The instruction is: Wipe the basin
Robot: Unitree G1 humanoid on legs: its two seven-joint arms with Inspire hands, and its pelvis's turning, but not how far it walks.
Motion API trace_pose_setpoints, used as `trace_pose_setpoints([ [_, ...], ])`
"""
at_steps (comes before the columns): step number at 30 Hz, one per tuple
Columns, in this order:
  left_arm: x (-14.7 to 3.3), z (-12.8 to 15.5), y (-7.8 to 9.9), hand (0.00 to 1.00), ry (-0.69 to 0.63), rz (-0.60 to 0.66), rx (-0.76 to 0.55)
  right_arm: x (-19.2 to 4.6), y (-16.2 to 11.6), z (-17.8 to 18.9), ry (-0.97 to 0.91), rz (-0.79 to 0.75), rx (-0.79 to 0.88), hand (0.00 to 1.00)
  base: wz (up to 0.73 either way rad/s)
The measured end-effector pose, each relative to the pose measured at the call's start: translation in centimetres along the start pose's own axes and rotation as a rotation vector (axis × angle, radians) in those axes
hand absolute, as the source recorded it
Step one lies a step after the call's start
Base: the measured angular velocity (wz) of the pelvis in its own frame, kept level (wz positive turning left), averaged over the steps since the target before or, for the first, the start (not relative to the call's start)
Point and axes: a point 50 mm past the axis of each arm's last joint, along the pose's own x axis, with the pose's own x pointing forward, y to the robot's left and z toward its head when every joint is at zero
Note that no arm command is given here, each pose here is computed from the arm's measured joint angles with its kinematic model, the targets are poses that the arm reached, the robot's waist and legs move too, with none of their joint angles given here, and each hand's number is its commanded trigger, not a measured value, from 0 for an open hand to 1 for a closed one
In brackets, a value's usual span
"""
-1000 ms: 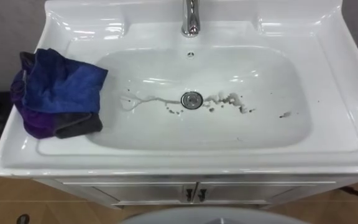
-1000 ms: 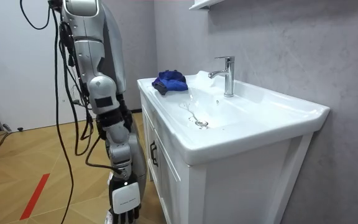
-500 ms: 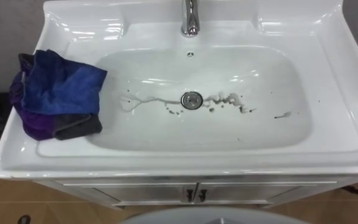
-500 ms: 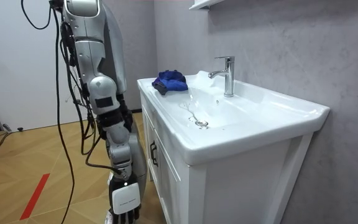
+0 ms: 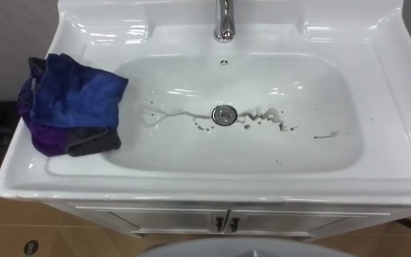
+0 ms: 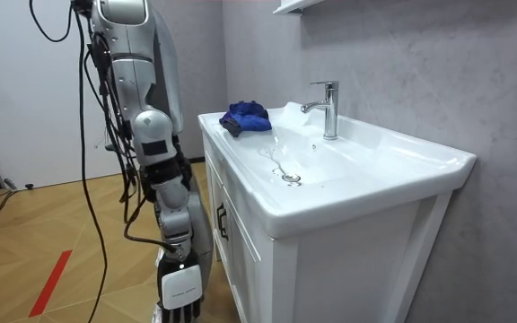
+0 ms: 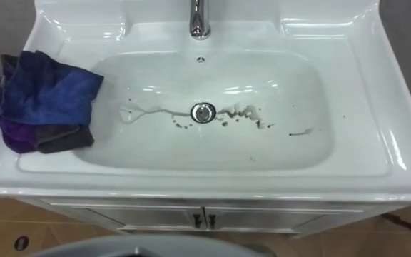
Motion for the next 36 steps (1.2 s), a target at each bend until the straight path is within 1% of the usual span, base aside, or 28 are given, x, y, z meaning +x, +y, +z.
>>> trace_pose_setpoints([
  [2,0.0,-0.6,0.3,0.0,0.01,0.027,-0.089,0.0,-0.1,-0.3,0.01,-0.012,0.006,0.0,0.0],
  [6,0.0,-1.8,0.8,0.0,0.042,0.082,-0.211,-0.1,-0.8,-0.3,0.01,-0.028,0.009,0.0,0.04],
  [9,-0.1,-3.2,1.8,0.0,0.066,0.134,-0.323,-0.2,-1.6,-0.4,0.007,-0.038,0.045,0.0,0.08],
  [11,-0.3,-4.4,3.0,0.0,0.09,0.182,-0.444,-0.3,-2.3,-0.6,0.007,-0.045,0.077,0.0,0.11],
  [13,-0.4,-5.0,3.7,0.0,0.102,0.228,-0.515,-0.4,-2.7,-0.6,0.006,-0.054,0.085,0.0,0.02],
  [15,-0.5,-5.0,4.3,0.0,0.095,0.268,-0.589,-0.4,-3.0,-0.8,0.009,-0.061,0.087,0.0,0.0],
  [17,-0.7,-4.9,5.4,0.0,0.082,0.331,-0.677,-0.4,-3.1,-0.9,0.01,-0.066,0.09,0.0,0.09],
  [18,-0.8,-4.8,5.7,0.0,0.078,0.351,-0.698,-0.4,-3.2,-1.0,0.01,-0.068,0.093,0.0,0.24],
  [21,-1.2,-4.4,7.7,0.0,0.067,0.447,-0.765,-0.7,-4.4,-0.9,-0.012,-0.096,0.145,0.0,0.11],
  [23,-1.9,-3.5,10.2,0.0,0.006,0.551,-0.844,-0.9,-5.2,-0.3,-0.062,-0.134,0.164,0.0,0.03],
  [24,-2.2,-2.7,10.9,0.0,-0.027,0.571,-0.858,-1.0,-5.4,-0.1,-0.074,-0.145,0.171,0.0,0.05],
  [26,-3.3,-1.3,13.7,0.0,-0.121,0.66,-0.939,-1.2,-6.1,0.6,-0.106,-0.171,0.195,0.0,0.02],
  [27,-3.7,-1.1,14.4,0.0,-0.139,0.686,-0.949,-1.2,-6.2,0.6,-0.108,-0.176,0.192,0.0,0.0],
  [29,-5.2,0.2,16.8,0.0,-0.23,0.776,-0.987,-1.4,-6.5,1.1,-0.141,-0.191,0.186,0.0,0.02],
  [30,-5.6,0.7,17.3,0.0,-0.26,0.794,-0.996,-1.3,-6.5,1.0,-0.142,-0.191,0.189,0.0,0.1],
  [32,-7.0,2.6,18.6,0.0,-0.375,0.851,-1.029,-1.3,-6.5,0.8,-0.148,-0.195,0.214,0.0,0.08],
  [33,-7.3,2.8,18.8,0.0,-0.392,0.864,-1.041,-1.3,-6.5,0.8,-0.152,-0.199,0.216,0.0,0.0],
  [36,-9.0,4.7,20.1,0.0,-0.48,0.92,-1.118,-1.3,-6.6,0.6,-0.158,-0.214,0.196,0.0,0.0],
])
